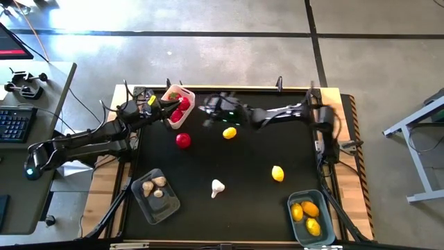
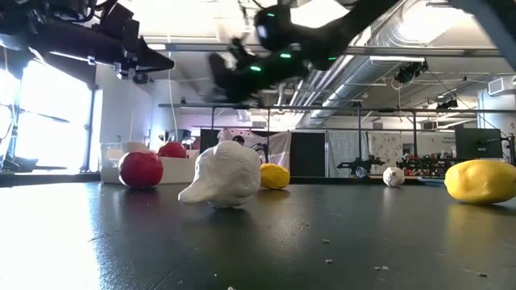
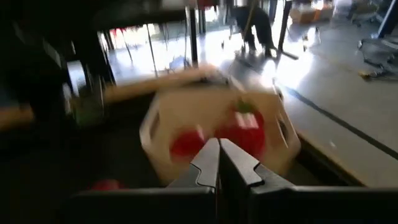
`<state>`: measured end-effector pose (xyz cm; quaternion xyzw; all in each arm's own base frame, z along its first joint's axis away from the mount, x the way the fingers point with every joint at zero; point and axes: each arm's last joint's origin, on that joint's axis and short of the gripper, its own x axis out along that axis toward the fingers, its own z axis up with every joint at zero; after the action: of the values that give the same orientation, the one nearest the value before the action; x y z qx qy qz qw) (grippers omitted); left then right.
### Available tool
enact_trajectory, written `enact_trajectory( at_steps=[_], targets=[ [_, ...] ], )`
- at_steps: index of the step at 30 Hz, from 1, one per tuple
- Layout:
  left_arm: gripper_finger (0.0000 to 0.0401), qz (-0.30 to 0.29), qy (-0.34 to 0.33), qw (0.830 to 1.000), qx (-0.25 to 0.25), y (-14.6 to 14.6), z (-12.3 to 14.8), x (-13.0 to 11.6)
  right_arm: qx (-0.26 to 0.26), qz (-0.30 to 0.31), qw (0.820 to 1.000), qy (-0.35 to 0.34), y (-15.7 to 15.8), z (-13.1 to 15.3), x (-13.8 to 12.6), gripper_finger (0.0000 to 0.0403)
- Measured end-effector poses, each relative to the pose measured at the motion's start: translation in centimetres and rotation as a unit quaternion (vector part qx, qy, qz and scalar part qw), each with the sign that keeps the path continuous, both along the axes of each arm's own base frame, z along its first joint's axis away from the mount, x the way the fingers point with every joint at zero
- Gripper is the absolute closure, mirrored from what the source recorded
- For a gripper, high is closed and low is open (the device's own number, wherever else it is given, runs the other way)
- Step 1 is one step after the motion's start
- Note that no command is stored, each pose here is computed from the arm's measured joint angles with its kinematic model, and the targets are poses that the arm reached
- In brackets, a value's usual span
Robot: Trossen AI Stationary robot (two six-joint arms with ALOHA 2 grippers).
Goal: Sort produce into baskets
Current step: Put the yellow lemon into the blue bin
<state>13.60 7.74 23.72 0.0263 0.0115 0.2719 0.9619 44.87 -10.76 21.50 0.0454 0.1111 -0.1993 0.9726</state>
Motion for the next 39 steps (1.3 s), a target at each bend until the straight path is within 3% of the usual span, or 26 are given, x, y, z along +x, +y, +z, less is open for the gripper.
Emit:
enact_trajectory(
  at_steps=[6, 10, 13, 17, 22, 25, 29, 39],
  targets=[
    [0.0369, -0.007, 0.020, 0.999, -0.026, 0.2, -0.8, 0.5, -0.003, 0.028, 0.999, 0.043, 2.0, 1.3, -7.8, 0.0403],
    [0.0369, -0.008, 0.040, 0.999, -0.032, 0.5, -1.4, 1.1, 0.022, 0.050, 0.992, 0.112, 2.7, -0.3, -10.3, 0.0392],
    [0.0369, -0.008, 0.050, 0.998, -0.034, 0.7, -1.8, 1.4, 0.006, 0.076, 0.987, 0.143, 2.9, -0.3, -10.4, 0.0355],
    [0.0369, -0.008, 0.060, 0.997, -0.040, 0.9, -2.2, 1.8, -0.004, 0.105, 0.969, 0.223, 3.3, -2.0, -10.2, 0.0269],
    [0.0369, -0.016, 0.064, 0.997, -0.032, 0.8, -2.3, 2.0, -0.014, 0.120, 0.959, 0.258, 3.2, -2.2, -9.8, 0.0161],
    [0.0369, -0.025, 0.064, 0.997, -0.019, 0.5, -2.1, 2.1, -0.028, 0.135, 0.951, 0.276, 3.2, -3.0, -9.7, 0.0120],
    [0.0369, -0.048, 0.065, 0.997, -0.017, 0.2, -2.1, 2.3, -0.045, 0.160, 0.941, 0.296, 3.2, -4.2, -9.3, 0.0102],
    [0.0369, -0.073, 0.065, 0.995, -0.017, -0.3, -2.1, 2.6, -0.083, 0.191, 0.921, 0.329, 2.8, -6.4, -8.9, 0.0100]
  ],
)
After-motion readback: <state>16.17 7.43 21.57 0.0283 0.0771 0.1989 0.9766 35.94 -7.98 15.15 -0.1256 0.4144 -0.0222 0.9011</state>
